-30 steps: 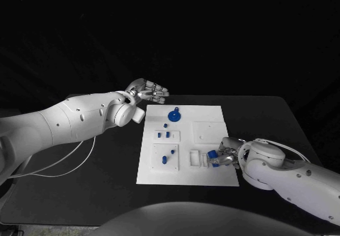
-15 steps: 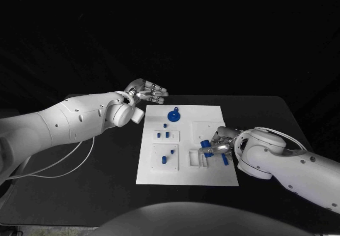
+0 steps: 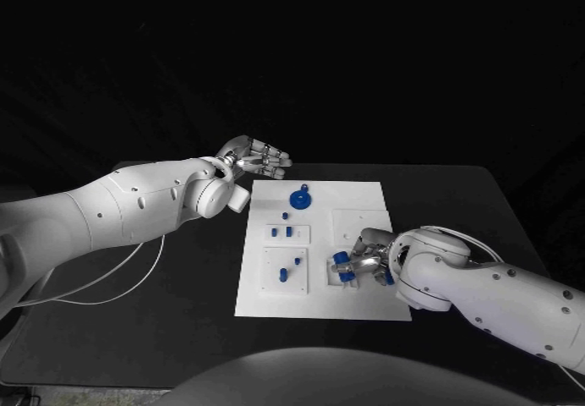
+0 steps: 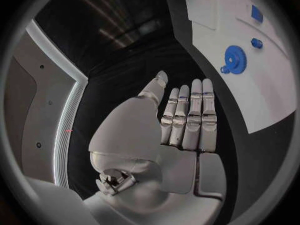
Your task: Assemble the parts on the task board
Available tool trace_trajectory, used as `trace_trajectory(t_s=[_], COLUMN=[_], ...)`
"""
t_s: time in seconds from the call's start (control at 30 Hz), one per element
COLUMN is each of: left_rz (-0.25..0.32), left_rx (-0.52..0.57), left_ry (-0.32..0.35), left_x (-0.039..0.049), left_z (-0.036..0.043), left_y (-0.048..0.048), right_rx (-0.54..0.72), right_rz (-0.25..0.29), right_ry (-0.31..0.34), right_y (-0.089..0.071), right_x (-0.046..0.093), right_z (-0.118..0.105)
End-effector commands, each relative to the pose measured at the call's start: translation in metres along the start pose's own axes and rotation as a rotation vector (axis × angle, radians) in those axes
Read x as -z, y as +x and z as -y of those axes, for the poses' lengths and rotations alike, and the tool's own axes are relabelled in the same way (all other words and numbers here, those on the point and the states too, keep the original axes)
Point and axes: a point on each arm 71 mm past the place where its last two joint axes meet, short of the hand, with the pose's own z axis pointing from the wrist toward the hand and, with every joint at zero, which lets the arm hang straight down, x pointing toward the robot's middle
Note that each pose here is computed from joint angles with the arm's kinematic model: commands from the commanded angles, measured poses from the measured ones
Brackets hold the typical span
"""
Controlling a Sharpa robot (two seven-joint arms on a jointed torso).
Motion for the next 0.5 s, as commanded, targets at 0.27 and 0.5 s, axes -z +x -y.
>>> trace_trajectory(t_s=[0.27,0.5], left_rz=[-0.026,-0.029], left_rx=[0.004,0.004], left_ry=[0.005,0.003], left_x=[-0.0003,-0.0001], left_z=[0.0013,0.0012], left_y=[0.0046,0.0047], right_rx=[0.033,0.043], right_rz=[-0.021,-0.008], right_ry=[0.041,0.041], right_y=[0.0061,0.0068], right_x=[-0.0072,-0.0103], right_z=[-0.0011,-0.0042])
